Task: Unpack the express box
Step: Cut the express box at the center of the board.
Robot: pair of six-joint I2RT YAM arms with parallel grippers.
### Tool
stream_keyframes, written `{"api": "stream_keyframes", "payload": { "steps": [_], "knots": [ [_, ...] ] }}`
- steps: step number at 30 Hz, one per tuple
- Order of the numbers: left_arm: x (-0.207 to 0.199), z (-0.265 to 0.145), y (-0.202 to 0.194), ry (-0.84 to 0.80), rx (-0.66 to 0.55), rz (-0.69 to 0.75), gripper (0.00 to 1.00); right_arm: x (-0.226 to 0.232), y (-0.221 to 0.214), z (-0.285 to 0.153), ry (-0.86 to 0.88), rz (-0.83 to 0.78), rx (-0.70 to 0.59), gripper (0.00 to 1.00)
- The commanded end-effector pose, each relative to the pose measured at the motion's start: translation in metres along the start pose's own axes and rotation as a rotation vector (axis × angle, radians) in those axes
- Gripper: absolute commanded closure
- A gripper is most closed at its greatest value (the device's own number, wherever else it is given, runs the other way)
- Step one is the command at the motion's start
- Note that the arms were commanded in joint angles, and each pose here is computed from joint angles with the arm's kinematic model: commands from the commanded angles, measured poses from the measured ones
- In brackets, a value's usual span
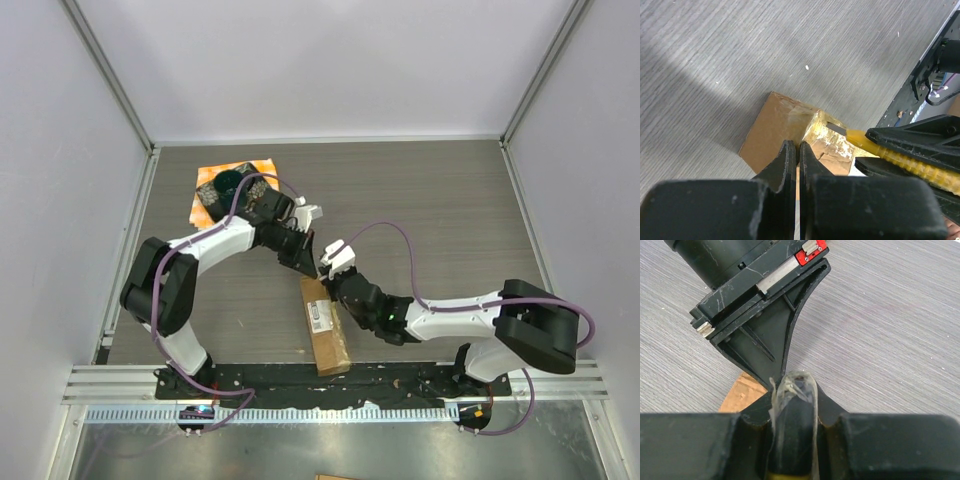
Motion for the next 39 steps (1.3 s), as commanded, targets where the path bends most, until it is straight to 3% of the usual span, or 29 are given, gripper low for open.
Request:
{"api": "stream_keyframes", "payload": {
  "steps": [1, 18, 24, 39],
  "knots": [
    [0.072, 0.005, -0.006, 0.405, -0.033, -0.013, 1.0, 0.007, -0.007, -0.019, 0.049, 0.0, 0.043, 0.99],
    [0.08, -0.004, 0.0, 0.48, -0.085, -0.014, 1.0, 0.026, 0.004, -0.031, 0.018, 0.058, 0.043, 0.99],
    [0.077, -0.004, 0.001, 0.46, -0.086, -0.011, 1.0, 0.016, 0.027, -0.035, -0.014, 0.077, -0.015, 0.99],
    [0.061, -0.017, 0.012, 0.431, -0.153, 0.025, 1.0, 0.031, 0.003, -0.028, 0.035, 0.054, 0.068, 0.99]
  ]
}}
Point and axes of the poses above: each gripper's point midway between its finger pads, its own z axis out along the fingers, its own x axis along the line the jaws close on, y = z × x, the point moved 5 cm from there along -z, back along the fingers, and after that the axes turned 9 degrees about -z, right-handed, at the moved point
